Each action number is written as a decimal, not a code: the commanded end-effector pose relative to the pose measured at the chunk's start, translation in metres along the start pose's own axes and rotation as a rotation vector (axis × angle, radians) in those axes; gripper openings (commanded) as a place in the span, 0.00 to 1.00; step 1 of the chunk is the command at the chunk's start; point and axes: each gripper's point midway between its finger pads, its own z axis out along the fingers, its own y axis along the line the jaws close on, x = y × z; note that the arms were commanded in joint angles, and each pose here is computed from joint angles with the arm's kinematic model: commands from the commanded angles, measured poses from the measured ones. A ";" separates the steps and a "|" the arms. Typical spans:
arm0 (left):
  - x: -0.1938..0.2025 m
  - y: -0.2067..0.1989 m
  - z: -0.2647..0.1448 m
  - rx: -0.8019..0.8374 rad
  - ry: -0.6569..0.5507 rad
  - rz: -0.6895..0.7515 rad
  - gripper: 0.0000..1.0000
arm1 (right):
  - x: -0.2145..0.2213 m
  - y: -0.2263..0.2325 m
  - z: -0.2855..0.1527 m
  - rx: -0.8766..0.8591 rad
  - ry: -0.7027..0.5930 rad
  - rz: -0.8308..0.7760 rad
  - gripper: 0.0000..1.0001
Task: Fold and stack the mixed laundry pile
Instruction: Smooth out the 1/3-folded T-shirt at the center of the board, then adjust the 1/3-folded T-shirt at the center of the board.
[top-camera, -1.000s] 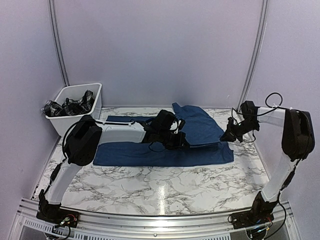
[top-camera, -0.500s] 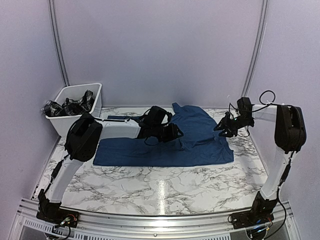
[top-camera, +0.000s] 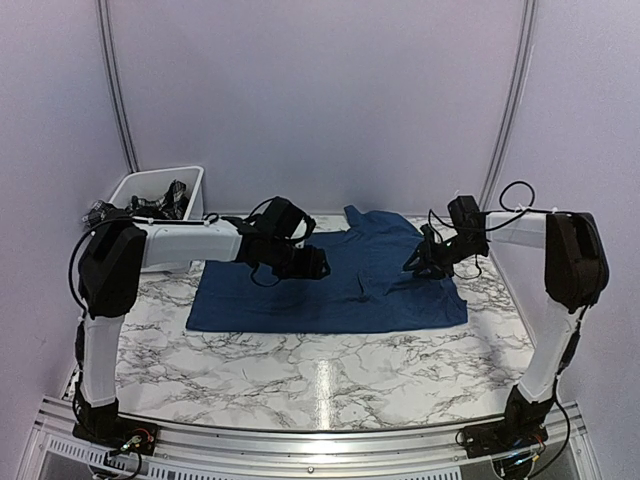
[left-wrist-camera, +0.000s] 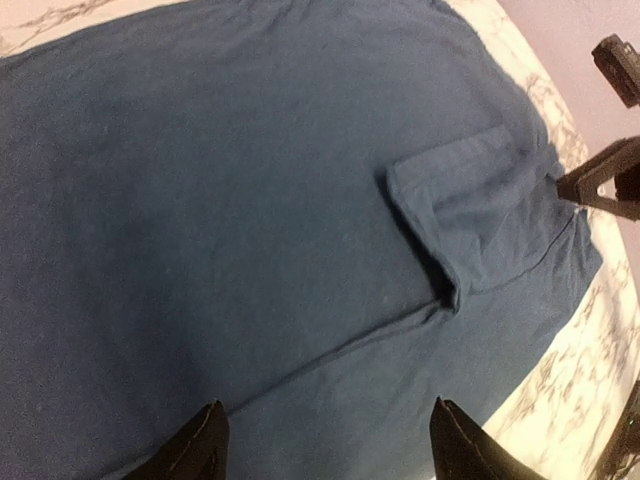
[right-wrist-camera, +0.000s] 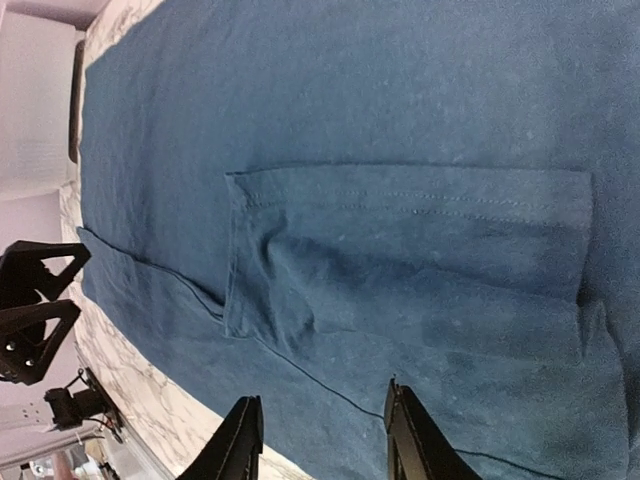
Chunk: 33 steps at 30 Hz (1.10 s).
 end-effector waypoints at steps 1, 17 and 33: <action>0.061 0.042 -0.017 -0.131 0.173 0.039 0.71 | 0.018 -0.034 0.016 0.104 0.056 0.005 0.38; 0.230 0.050 -0.056 -0.201 0.510 0.039 0.61 | 0.186 -0.083 -0.006 0.245 0.317 0.244 0.36; 0.095 0.053 -0.132 -0.163 0.211 0.068 0.99 | -0.002 -0.001 -0.069 0.118 -0.143 -0.073 0.52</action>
